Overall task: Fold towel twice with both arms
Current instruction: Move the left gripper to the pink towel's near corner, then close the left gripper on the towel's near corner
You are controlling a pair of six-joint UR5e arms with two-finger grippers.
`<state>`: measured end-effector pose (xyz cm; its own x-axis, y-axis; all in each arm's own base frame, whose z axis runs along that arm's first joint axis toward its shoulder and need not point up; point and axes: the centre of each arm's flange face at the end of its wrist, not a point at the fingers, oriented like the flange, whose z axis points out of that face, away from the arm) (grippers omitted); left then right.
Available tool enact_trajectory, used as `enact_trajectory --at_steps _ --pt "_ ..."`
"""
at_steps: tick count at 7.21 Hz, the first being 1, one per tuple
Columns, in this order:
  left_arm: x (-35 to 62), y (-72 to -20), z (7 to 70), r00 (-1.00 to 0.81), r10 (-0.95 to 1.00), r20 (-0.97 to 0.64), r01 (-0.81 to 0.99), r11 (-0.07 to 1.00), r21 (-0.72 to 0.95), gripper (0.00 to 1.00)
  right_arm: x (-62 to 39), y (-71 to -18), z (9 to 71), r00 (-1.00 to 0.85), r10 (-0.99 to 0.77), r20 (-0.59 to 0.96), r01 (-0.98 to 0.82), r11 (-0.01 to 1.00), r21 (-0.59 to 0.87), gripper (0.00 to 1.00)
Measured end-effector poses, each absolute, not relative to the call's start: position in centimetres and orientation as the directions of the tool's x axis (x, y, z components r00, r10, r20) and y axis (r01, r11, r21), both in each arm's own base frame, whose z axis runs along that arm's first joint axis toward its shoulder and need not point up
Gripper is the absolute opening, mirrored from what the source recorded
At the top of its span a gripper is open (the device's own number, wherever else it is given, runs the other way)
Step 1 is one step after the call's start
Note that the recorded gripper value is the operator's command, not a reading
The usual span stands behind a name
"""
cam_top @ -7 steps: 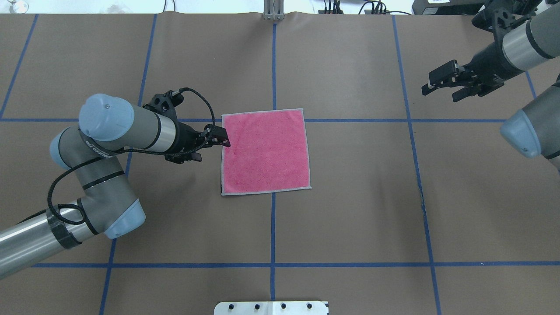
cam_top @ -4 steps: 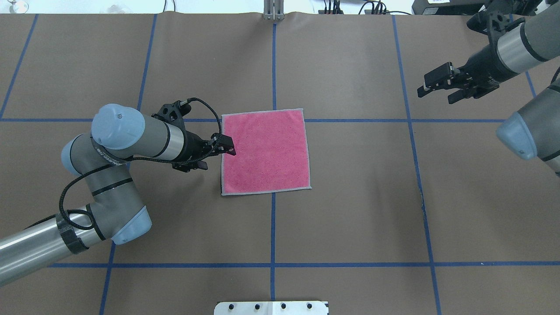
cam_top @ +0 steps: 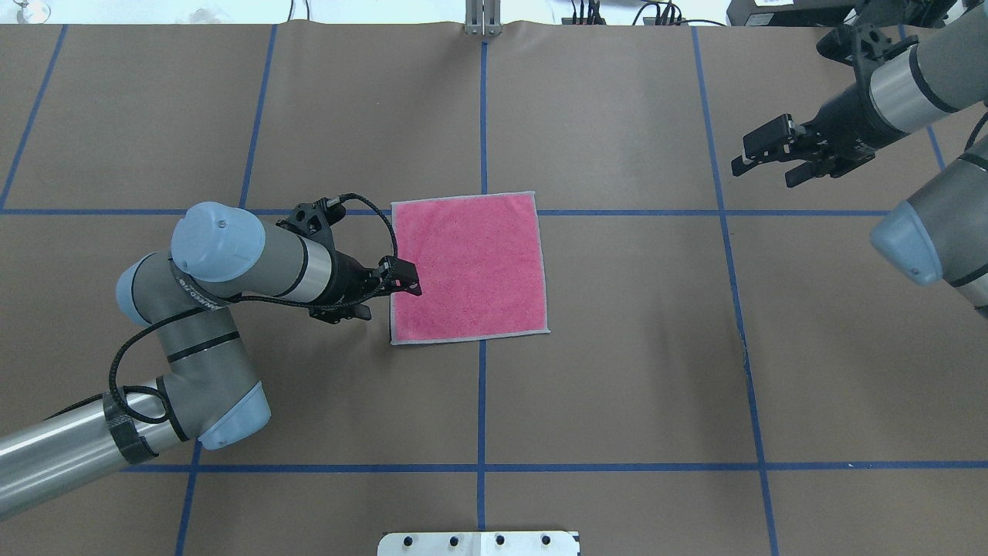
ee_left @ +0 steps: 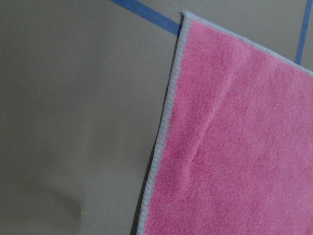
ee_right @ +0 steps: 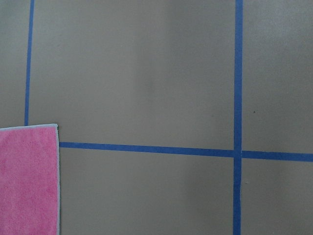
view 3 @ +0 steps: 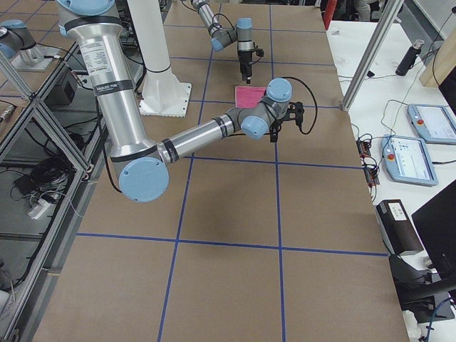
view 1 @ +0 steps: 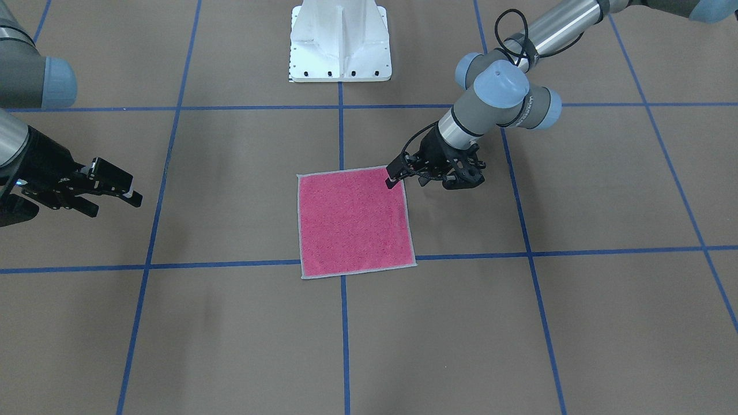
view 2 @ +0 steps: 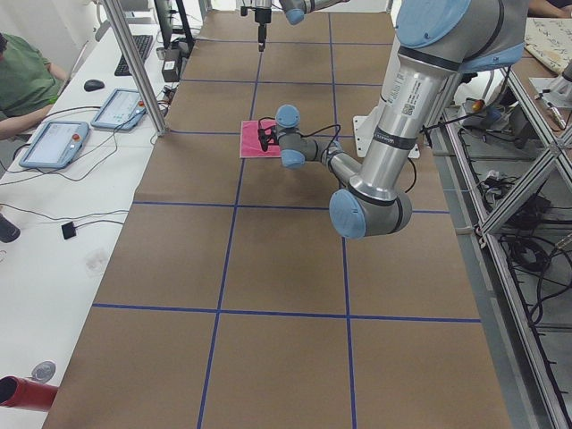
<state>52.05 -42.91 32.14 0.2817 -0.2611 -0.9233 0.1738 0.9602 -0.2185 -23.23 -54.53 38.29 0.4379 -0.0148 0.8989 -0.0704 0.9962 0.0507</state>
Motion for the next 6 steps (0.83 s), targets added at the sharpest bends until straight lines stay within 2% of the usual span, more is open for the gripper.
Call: enact_trajectory --at_steps 3,6 --pt "53.1 -41.6 31.9 0.283 -0.272 -0.92 0.154 0.959 -0.236 0.77 -23.3 -54.5 38.3 0.438 -0.011 0.899 -0.071 0.996 0.047 1.0" --pt "53.9 -40.8 31.8 0.284 -0.279 -0.917 0.143 0.958 -0.247 0.75 -23.3 -54.5 38.3 0.438 -0.01 0.899 -0.071 0.996 0.046 1.0"
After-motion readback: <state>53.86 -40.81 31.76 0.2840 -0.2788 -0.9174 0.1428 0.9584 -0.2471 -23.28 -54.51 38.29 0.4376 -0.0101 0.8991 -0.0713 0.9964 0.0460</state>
